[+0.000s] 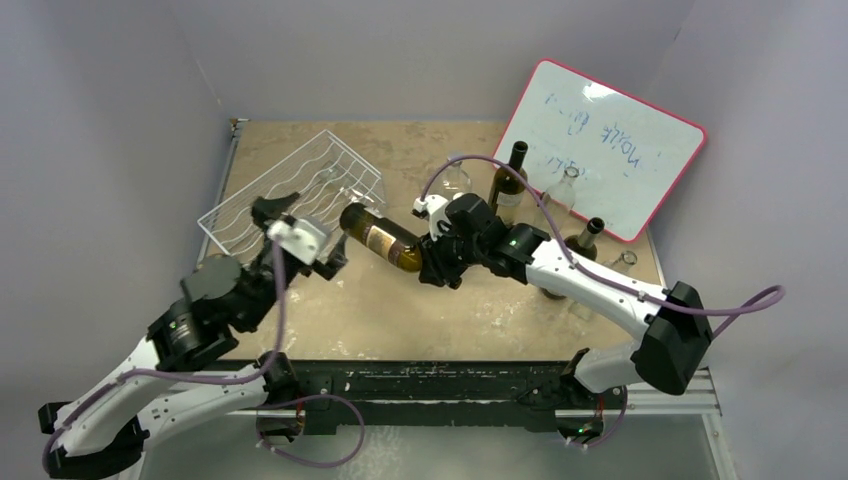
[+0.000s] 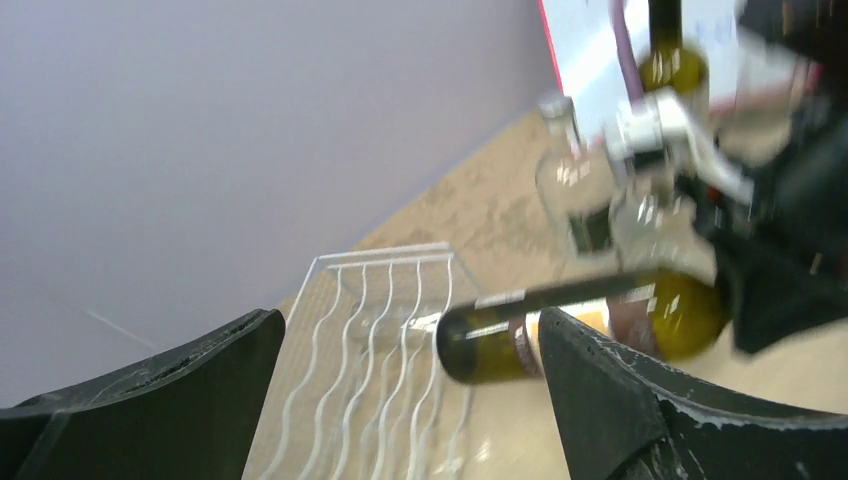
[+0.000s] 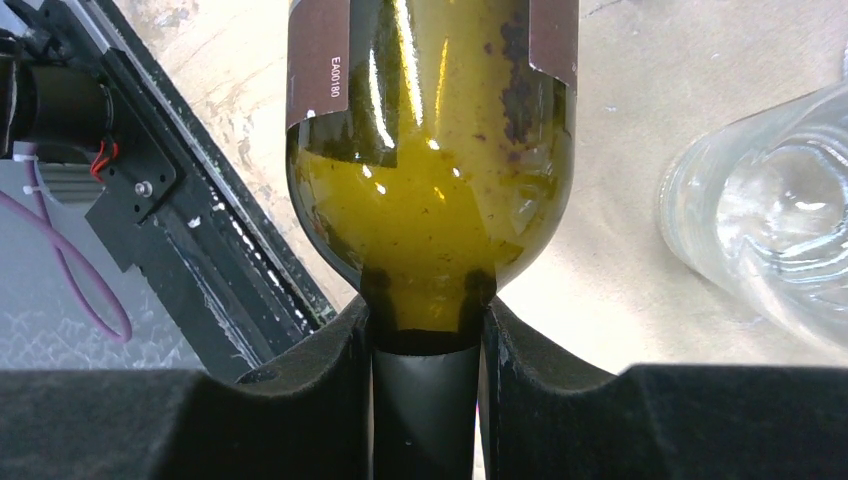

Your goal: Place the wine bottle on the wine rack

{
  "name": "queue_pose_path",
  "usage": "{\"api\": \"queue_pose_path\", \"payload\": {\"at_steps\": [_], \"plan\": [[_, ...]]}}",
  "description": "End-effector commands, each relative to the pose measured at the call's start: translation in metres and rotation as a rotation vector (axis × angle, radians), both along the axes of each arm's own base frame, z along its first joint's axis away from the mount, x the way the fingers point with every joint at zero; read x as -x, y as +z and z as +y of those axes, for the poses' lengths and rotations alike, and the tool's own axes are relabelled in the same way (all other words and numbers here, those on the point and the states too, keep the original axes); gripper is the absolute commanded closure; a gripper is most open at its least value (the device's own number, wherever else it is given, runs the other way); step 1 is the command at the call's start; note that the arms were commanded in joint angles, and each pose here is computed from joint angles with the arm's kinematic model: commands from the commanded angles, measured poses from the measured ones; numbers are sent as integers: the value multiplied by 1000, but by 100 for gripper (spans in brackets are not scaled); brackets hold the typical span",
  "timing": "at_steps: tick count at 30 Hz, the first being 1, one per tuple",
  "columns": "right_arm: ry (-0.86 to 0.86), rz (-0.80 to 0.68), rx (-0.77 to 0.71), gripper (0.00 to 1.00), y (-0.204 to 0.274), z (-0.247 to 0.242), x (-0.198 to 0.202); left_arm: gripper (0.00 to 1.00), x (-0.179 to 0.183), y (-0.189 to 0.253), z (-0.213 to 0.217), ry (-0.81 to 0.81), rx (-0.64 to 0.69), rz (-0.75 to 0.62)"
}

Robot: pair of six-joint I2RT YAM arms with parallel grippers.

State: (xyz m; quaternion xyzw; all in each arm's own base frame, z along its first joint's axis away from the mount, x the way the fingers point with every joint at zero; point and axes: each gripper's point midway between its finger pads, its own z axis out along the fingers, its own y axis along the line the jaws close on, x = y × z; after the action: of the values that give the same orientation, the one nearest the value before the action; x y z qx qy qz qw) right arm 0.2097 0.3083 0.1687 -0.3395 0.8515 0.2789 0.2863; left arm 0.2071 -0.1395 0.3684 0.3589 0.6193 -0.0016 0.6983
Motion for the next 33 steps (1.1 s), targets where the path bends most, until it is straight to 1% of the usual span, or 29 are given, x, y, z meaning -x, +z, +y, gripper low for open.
{"api": "queue_pose_path", "payload": {"at_steps": [1, 4, 7, 12, 15, 22, 27, 33], "plan": [[-13, -91, -190, 100, 35, 30, -16, 0, 12, 72, 26, 79, 556, 32], [-23, -55, -193, 100, 22, 34, -15, 0, 22, 82, 32, 60, 639, 87], [-17, -23, -209, 100, 13, 42, -13, 0, 30, 83, 25, 8, 612, 129], [-41, 14, -207, 100, -1, 59, -17, 0, 25, 81, 29, 57, 644, 147], [-39, 21, -221, 100, -6, 72, -23, 0, 21, 78, 22, 55, 645, 162], [-104, -13, -289, 100, 4, 105, -49, 0, 10, 69, 1, 64, 641, 219], [-111, -57, -355, 100, 14, 131, -64, 0, 2, 74, 8, 157, 648, 239], [-115, -96, -372, 100, 11, 159, -87, 0, 5, 84, 18, 173, 638, 228]]}}
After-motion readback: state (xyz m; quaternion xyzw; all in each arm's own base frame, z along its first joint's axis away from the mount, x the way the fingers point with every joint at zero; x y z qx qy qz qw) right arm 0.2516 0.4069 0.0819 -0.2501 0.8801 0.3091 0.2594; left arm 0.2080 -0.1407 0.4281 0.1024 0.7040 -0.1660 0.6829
